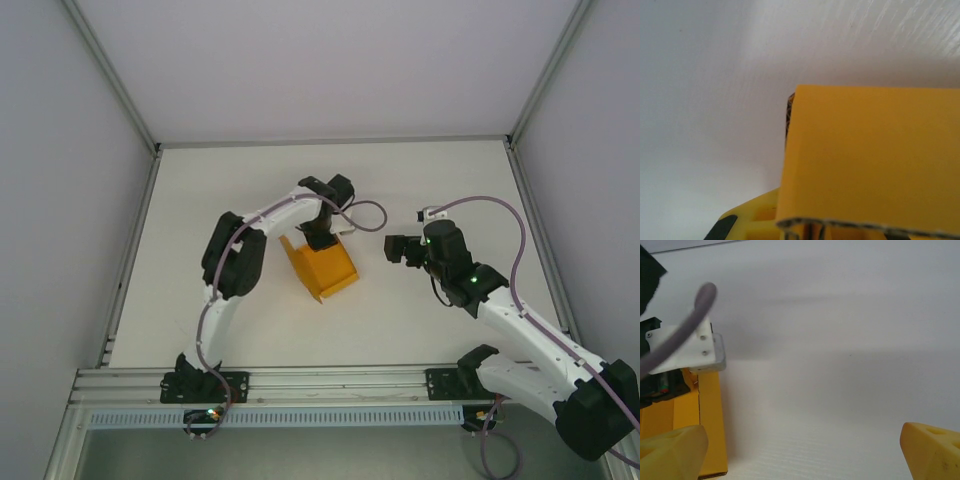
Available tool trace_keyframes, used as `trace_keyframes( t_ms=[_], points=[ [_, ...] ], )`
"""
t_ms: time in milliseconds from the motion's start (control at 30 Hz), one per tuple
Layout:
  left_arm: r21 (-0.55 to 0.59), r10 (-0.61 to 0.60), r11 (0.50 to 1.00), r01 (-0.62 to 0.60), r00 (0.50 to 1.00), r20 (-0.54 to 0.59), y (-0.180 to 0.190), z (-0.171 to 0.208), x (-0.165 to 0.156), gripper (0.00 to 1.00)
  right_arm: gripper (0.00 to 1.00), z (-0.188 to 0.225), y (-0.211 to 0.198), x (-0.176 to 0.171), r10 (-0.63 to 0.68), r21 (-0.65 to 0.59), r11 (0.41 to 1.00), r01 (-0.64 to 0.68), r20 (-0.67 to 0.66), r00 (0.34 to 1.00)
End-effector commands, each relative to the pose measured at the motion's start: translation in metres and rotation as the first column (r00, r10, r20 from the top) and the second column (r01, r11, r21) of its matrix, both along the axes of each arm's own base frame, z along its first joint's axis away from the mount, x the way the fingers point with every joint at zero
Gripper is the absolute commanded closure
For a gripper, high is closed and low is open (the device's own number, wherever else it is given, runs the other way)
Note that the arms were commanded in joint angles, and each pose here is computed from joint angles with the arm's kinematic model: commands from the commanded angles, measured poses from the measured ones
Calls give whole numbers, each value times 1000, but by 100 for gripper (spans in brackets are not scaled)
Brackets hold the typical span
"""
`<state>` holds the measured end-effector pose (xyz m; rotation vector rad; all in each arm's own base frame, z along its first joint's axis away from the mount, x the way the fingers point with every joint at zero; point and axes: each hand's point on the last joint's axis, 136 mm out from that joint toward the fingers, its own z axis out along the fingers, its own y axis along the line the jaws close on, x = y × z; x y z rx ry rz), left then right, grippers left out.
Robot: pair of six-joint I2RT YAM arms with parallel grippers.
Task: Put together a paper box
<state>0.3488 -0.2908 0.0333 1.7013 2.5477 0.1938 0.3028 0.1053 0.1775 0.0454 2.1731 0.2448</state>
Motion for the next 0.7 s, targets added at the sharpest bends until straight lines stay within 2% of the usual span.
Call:
trace_keyframes(
  t_ms=[0,267,400,533,667],
  points=[
    [162,-24,986,30,999,-37,16,-31,-1,100,0,-5,-7,-2,-32,-5,999,32,-12,999],
    [213,-46,975,65,995,-92,9,-64,-10,100,0,-9,-10,-1,-31,-3,1000,31,-9,999],
    [188,-49,980,63,995,-83,3,-57,-7,83,0,-13,-9,-1,-26,4,1000,26,-15,1000],
    [172,-44,984,49,999,-30,0,-33,0,71,0,-14,-6,-1,-12,13,1000,13,-20,1000],
    [101,-64,993,63,998,2,-9,-5,1,60,0,-14,-3,0,9,22,1000,-8,-13,1000]
  ],
)
